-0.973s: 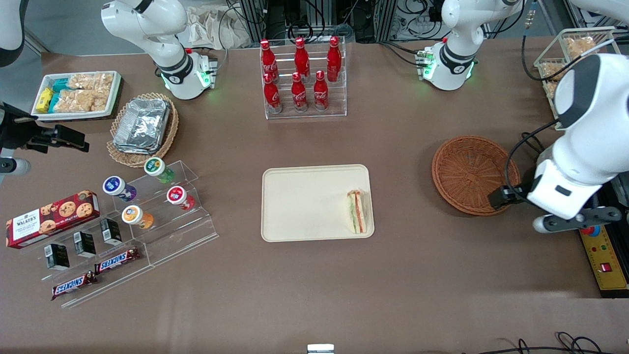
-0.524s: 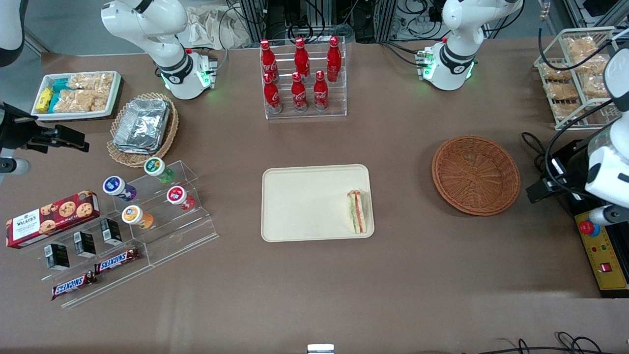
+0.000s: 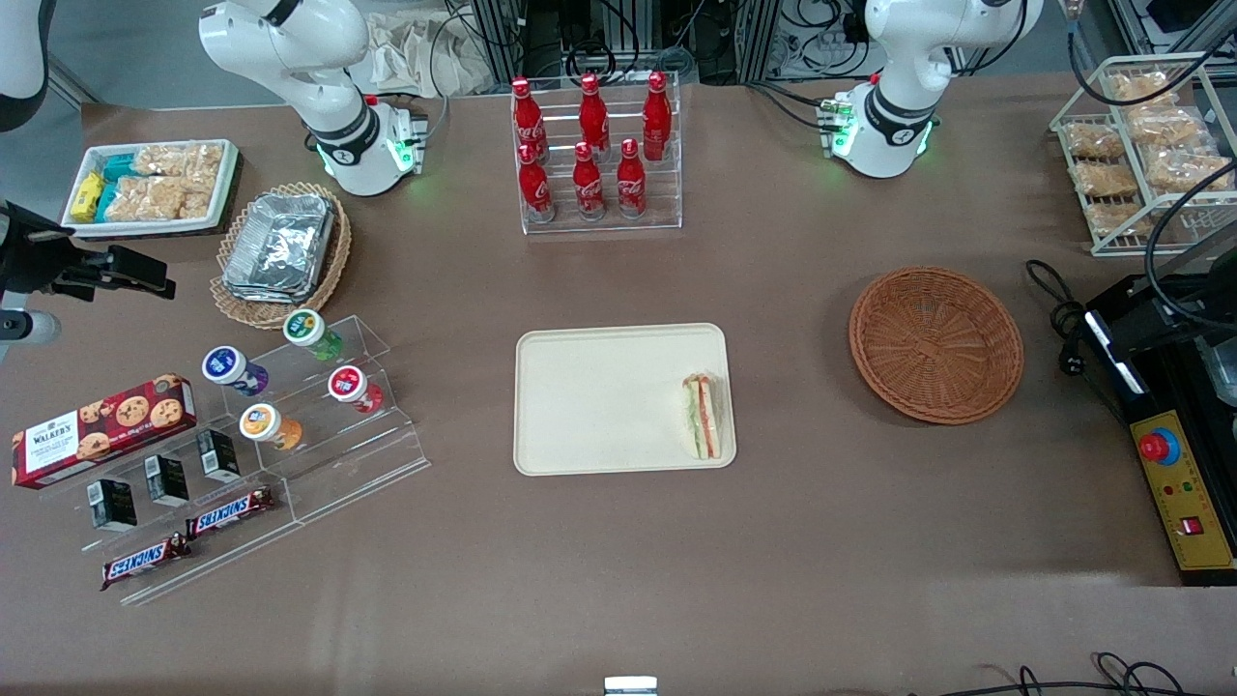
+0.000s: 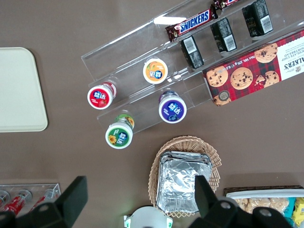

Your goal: Place sandwich from basket to tray

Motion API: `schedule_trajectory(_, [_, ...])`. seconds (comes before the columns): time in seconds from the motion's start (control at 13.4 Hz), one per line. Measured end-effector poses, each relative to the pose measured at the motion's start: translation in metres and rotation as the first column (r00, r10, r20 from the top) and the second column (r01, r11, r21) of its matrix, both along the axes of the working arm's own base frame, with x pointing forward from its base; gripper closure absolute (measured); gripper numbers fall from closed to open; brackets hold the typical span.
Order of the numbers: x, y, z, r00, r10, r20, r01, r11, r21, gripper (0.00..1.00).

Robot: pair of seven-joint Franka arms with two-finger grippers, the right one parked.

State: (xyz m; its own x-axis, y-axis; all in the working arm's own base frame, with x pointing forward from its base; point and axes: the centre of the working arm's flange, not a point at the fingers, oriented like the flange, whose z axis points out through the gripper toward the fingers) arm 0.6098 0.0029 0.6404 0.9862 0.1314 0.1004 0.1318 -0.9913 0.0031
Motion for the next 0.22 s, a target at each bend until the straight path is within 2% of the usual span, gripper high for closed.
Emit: schedule_trajectory(0.22, [-0.0011,-0.0054,0.0019,0.997,-0.082,0.002,0.082,0.997,-0.007,0.00])
